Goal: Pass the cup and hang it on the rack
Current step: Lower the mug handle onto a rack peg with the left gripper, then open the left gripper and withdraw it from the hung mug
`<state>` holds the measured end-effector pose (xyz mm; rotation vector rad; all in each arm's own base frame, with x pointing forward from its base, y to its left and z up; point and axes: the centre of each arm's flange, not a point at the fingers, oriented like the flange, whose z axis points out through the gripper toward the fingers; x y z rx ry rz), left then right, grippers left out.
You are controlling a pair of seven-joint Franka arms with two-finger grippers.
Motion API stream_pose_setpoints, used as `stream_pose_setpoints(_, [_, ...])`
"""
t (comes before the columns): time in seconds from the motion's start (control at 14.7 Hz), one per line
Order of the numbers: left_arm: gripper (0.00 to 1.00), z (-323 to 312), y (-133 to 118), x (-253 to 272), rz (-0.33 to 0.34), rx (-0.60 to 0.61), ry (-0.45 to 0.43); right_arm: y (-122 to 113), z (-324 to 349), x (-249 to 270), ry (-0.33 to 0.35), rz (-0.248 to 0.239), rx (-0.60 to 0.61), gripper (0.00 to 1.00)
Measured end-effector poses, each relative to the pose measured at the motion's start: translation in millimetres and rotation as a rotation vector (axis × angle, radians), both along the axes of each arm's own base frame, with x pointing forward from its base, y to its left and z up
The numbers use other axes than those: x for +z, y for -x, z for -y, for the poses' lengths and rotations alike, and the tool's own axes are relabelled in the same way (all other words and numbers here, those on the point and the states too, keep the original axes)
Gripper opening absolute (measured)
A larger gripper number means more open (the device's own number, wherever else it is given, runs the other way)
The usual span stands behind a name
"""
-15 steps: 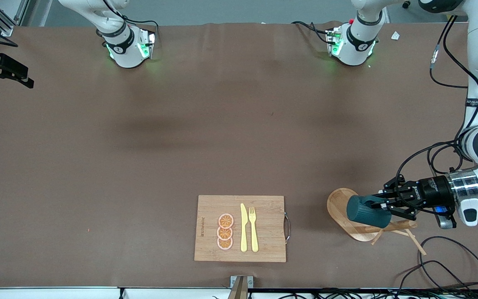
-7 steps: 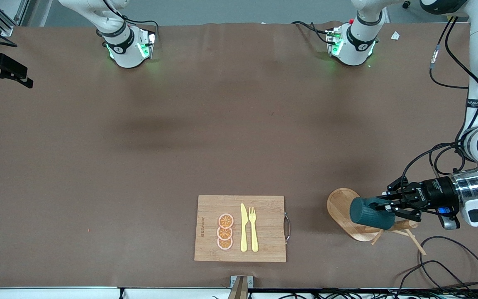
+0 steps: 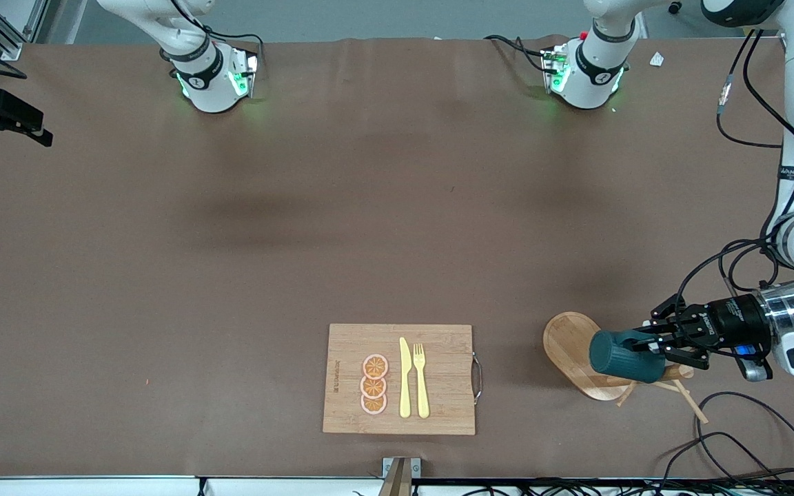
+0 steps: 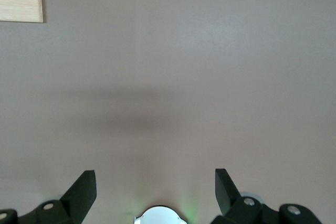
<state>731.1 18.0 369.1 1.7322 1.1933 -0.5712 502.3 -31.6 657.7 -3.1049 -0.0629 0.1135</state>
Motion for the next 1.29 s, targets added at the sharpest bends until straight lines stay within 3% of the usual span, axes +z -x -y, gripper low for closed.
stream_pose_setpoints(1.15, [0.21,-8.8,-0.1,-8.3,-0.004,0.008,0.003,0.6,-0.1,-0.9,0.0,-0.007,0.0,1.0])
stream_pose_setpoints(1.22, [0.22,-8.8,-0.1,-9.7,-0.006,0.008,0.003,0.7,-0.1,-0.9,0.0,-0.007,0.0,1.0])
stream_pose_setpoints(1.29, [0.29,-8.8,-0.2,-11.2,-0.008,0.008,0.004,0.7,-0.1,-0.9,0.0,-0.007,0.0,1.0])
